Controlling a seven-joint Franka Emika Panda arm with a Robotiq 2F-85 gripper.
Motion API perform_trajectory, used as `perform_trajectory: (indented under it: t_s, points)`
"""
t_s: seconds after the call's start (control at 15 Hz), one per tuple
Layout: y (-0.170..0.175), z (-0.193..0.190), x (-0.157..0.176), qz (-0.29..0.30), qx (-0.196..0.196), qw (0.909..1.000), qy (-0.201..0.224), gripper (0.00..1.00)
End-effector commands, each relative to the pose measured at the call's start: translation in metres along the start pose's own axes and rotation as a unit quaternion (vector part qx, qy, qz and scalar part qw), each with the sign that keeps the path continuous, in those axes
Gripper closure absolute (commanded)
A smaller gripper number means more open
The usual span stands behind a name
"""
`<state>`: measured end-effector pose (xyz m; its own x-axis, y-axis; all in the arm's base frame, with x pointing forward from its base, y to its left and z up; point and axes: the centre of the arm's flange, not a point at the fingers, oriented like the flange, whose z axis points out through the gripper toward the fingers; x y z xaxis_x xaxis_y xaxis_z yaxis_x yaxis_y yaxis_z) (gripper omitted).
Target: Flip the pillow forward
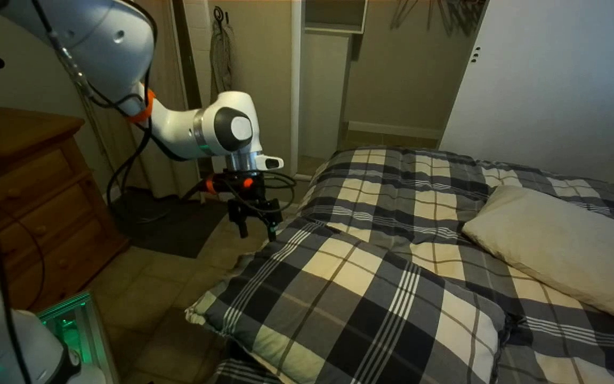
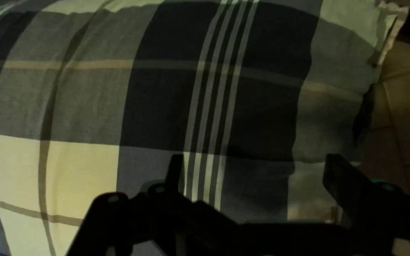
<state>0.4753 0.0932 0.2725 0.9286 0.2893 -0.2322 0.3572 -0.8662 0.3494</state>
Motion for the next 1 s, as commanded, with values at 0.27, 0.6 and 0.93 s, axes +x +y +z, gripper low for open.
perform_trajectory:
  t_s: [0.27,0.6,0.93]
  points:
    - [-0.025,0.054,0.041,0.036,-0.027,0.9935,0.104,0.00]
    - [-0.032,0.052,0.040,0.047,-0.002,0.9933,0.105,0.00]
    - [-0.032,0.053,0.043,0.048,-0.002,0.9933,0.105,0.00]
